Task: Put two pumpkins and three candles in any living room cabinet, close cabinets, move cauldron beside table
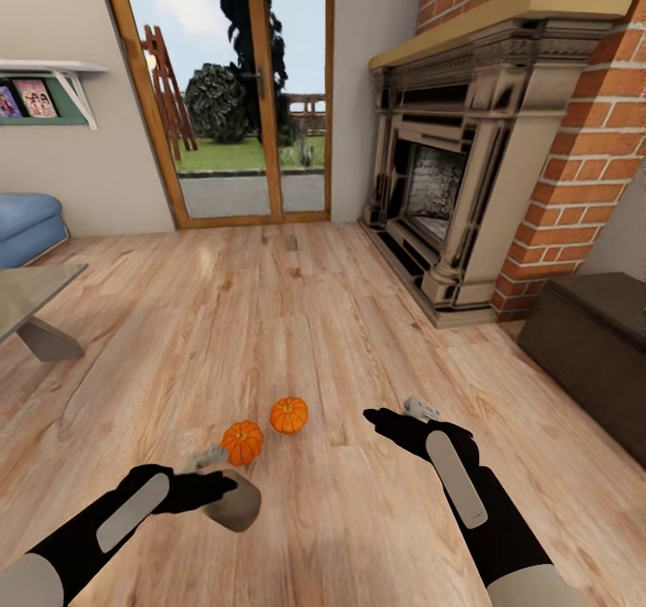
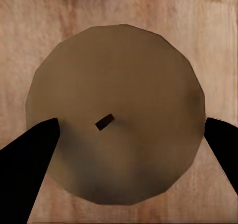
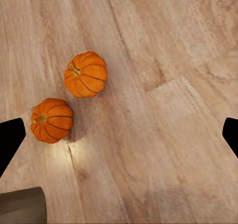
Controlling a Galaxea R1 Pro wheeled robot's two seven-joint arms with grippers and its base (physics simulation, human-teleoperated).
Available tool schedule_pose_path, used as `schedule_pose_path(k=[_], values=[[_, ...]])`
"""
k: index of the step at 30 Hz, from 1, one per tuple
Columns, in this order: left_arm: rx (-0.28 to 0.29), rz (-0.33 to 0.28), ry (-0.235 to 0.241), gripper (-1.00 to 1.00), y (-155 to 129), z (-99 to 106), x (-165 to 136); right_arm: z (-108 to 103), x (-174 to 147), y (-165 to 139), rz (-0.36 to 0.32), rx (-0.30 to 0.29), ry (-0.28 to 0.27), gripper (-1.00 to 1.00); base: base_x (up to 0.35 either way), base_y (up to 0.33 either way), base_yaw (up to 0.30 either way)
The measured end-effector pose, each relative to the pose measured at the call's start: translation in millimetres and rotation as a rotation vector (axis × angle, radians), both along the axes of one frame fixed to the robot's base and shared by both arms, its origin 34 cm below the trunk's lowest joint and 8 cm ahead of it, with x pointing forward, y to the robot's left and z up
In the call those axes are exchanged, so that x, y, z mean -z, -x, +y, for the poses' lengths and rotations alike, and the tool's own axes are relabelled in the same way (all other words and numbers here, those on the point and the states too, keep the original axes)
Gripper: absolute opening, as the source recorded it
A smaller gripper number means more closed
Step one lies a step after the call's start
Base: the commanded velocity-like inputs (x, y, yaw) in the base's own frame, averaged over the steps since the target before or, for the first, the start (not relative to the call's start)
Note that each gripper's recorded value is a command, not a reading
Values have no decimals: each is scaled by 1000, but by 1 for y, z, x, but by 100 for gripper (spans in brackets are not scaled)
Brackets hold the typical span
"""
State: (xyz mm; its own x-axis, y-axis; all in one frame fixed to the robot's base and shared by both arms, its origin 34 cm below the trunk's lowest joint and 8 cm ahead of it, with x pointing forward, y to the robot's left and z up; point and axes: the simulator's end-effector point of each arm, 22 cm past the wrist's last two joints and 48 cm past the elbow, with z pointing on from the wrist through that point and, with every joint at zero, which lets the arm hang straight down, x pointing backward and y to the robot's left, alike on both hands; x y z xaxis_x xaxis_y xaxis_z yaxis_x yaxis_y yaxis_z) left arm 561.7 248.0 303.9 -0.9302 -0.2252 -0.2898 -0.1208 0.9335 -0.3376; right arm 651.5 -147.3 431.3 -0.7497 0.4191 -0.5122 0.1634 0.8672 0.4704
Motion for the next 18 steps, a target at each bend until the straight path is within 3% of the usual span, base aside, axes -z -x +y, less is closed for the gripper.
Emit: schedule_pose_path(k=[6,14,18], values=[[19,-1,92,-100,-1,-9,-20,0,-14,-2,-24,0,0,100,0,0,0],[64,-57,291,-100,-6,-20,-64,0,-34,-3,-57,0,0,100,0,0,0],[83,-85,330,-100,-8,-25,-78,0,-44,-4,-73,0,0,100,0,0,0]])
